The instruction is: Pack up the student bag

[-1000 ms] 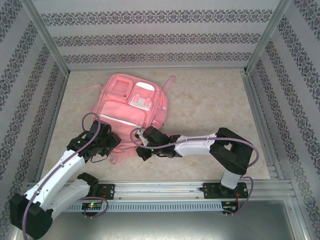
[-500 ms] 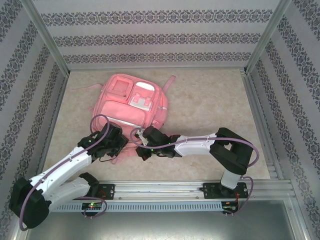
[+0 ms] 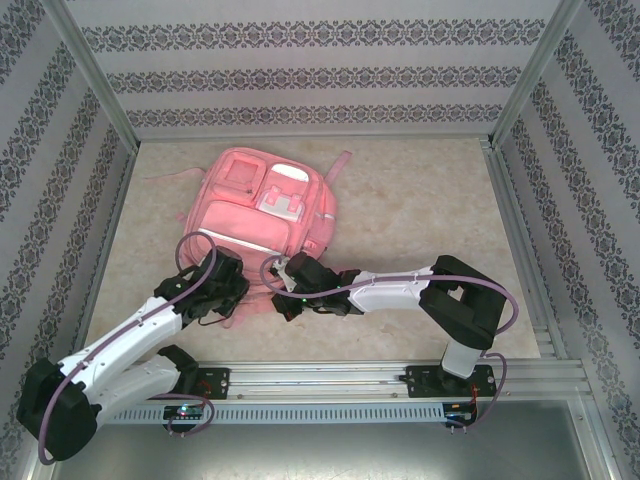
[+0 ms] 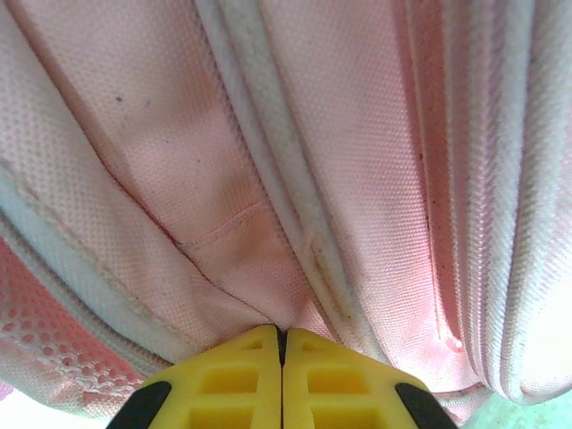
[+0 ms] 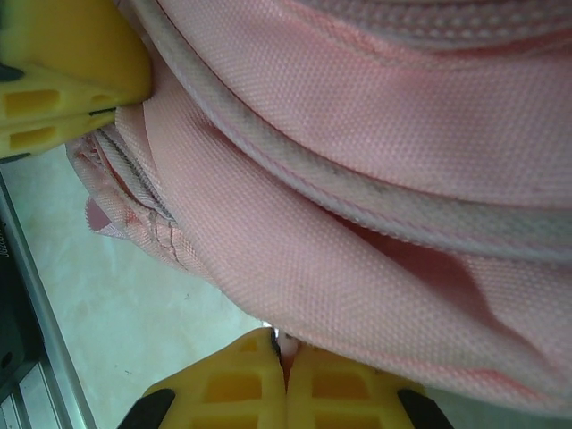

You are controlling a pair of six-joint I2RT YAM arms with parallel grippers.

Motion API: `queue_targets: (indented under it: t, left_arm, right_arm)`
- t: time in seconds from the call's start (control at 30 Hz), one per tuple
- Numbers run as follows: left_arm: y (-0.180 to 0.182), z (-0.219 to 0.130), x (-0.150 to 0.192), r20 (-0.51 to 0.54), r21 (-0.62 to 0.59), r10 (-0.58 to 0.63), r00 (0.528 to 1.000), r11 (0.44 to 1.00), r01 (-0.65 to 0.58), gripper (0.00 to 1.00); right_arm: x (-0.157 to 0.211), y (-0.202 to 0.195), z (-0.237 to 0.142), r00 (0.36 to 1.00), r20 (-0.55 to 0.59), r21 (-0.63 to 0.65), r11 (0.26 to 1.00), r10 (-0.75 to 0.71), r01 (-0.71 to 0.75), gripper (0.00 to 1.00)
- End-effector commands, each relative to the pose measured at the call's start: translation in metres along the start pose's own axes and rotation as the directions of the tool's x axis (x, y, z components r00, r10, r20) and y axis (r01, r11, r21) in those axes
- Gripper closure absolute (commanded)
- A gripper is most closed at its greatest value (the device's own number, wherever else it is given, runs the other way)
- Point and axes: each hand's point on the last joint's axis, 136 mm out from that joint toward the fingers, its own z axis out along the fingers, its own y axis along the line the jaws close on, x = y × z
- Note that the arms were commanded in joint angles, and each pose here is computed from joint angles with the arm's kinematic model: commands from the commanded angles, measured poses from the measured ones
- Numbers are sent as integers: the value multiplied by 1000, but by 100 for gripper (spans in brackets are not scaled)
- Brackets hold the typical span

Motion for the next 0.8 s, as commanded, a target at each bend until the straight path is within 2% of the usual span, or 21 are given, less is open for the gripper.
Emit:
queue_targets:
  t: [0.0,0.57,0.7,0.77]
  left_arm:
    - [10,-8,-22,91,-43,20,996,999,-17,94]
    - [29,-16,-43,122,-92,31,992,996,-20,92]
    - [26,-20,-48,127,-98,57,990,994,-45,89]
    - [23,-25,-50,124,-107,89,988,991,-76,84]
  right_arm:
    - [-5,-3,-10,1000,14,33,999,-23,23,100]
    - [6,-51,-22,999,22,115,993,27,-30,100]
    - [-1,-37,-17,999,30,38,999,29,-31,100]
    - [-6,-24,-13,999,34,3,1000,15,-15,100]
